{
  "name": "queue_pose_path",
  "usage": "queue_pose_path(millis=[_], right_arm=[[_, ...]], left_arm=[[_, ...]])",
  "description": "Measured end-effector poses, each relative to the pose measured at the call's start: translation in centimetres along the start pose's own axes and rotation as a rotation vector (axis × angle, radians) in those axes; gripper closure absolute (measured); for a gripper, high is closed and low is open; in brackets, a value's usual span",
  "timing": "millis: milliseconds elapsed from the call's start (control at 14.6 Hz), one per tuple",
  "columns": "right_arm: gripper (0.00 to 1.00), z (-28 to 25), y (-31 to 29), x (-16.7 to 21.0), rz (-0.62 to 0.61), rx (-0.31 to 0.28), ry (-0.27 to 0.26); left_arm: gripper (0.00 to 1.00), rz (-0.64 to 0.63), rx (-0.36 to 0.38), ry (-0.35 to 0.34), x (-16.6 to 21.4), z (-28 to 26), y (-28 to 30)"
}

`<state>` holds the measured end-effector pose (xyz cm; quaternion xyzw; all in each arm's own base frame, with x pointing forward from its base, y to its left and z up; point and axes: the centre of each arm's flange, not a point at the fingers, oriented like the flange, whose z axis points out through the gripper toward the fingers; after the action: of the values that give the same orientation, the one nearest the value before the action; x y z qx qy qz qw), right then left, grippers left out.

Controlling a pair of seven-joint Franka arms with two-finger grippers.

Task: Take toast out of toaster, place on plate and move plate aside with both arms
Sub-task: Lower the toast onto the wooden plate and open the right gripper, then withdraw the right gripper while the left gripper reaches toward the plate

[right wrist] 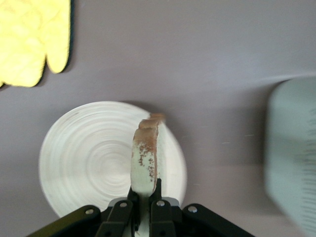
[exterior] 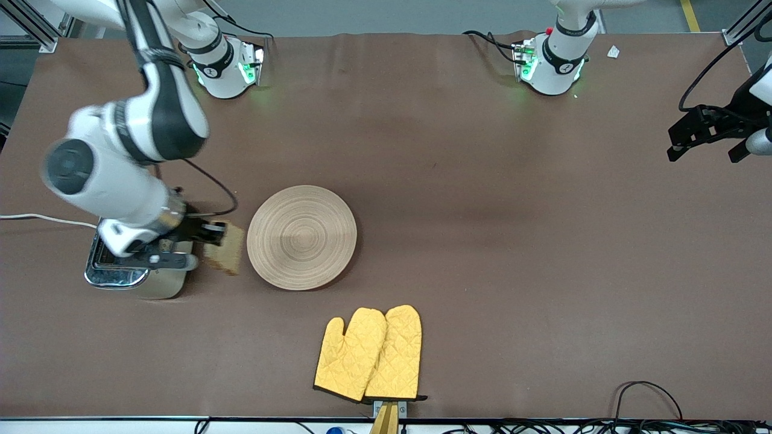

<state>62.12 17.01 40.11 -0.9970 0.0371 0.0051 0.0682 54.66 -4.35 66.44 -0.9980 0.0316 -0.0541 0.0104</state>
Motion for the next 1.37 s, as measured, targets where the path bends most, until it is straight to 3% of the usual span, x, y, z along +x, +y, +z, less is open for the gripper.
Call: queue_pose_path(millis=[206,481,618,824,1031,1168,1374], right_arm=[[0.89,8.1,-2.6,-4.2,0.086,0.137,-0.019],[0.89,11.2,-5.3,-7.3,0.083,0.263,-0.037],[0.89,12.3,-3.9,-7.7,0.031,0.293,-0.042],[0.9,13.1,-0.5,-7.2,0.011,0.286,-0.038],[0.66,14.1,2.1,-6.6,-0.015,0.273,-0.038],[0.47,14.8,3.7,-6.5,-0.037,0.259,-0.041],[0.16,14.4,7.2,-5.7,-0.091,0.161,-0.031]], left_arm=[[0.0,0.0,0.0,0.0,0.0,0.0,0.0],[0.0,0.0,0.0,-0.001,0.0,0.0,0.0],[0.0,0.0,0.0,-0.002,0.0,0.1,0.0],[0.0,0.0,0.0,-0.005,0.1,0.2,0.0],[0.0,0.009,-0.002,-0.029,0.3,1.2,0.5],[0.0,0.035,-0.01,-0.082,0.5,2.9,1.9],[0.0,0.051,-0.116,-0.168,1.4,6.7,5.1]])
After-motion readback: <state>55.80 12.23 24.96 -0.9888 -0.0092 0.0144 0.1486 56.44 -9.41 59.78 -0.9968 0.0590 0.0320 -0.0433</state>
